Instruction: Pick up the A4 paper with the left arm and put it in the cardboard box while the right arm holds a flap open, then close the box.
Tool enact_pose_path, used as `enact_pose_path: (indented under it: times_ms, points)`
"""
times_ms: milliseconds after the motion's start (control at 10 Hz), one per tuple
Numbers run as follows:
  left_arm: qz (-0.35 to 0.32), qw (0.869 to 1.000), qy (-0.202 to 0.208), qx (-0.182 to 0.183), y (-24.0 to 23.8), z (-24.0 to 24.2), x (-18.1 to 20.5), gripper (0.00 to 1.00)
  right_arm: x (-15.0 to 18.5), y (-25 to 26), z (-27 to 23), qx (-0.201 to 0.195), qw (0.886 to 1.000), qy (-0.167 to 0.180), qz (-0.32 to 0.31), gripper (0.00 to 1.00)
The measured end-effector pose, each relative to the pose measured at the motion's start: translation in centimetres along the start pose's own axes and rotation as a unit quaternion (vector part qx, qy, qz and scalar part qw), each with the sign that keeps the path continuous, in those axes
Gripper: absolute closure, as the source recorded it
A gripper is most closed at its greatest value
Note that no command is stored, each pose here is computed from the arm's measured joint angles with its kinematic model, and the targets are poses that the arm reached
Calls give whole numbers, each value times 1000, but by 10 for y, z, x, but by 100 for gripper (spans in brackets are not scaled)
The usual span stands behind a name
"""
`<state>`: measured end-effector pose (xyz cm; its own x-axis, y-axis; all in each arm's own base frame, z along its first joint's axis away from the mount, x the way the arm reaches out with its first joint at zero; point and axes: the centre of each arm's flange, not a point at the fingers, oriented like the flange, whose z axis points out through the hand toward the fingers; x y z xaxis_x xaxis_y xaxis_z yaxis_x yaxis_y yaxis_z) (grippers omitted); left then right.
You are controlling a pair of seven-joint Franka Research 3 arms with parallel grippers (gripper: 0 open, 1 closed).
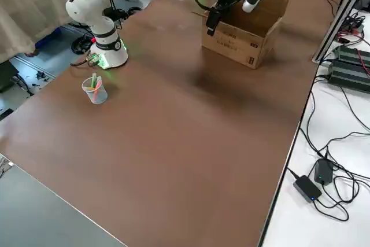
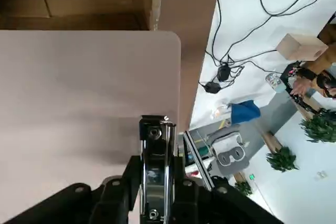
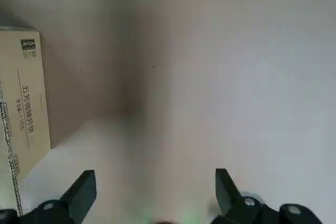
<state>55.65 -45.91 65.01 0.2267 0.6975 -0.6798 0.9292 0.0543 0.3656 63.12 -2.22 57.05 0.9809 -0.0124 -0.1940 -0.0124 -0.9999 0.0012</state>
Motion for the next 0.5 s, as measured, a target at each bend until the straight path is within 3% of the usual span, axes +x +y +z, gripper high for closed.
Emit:
enact_pose_path:
  times_ms: [500]
  points:
    - [2, 998, 51, -23, -2, 63, 39, 70, 0, 0, 1, 0, 1000, -1, 0, 0]
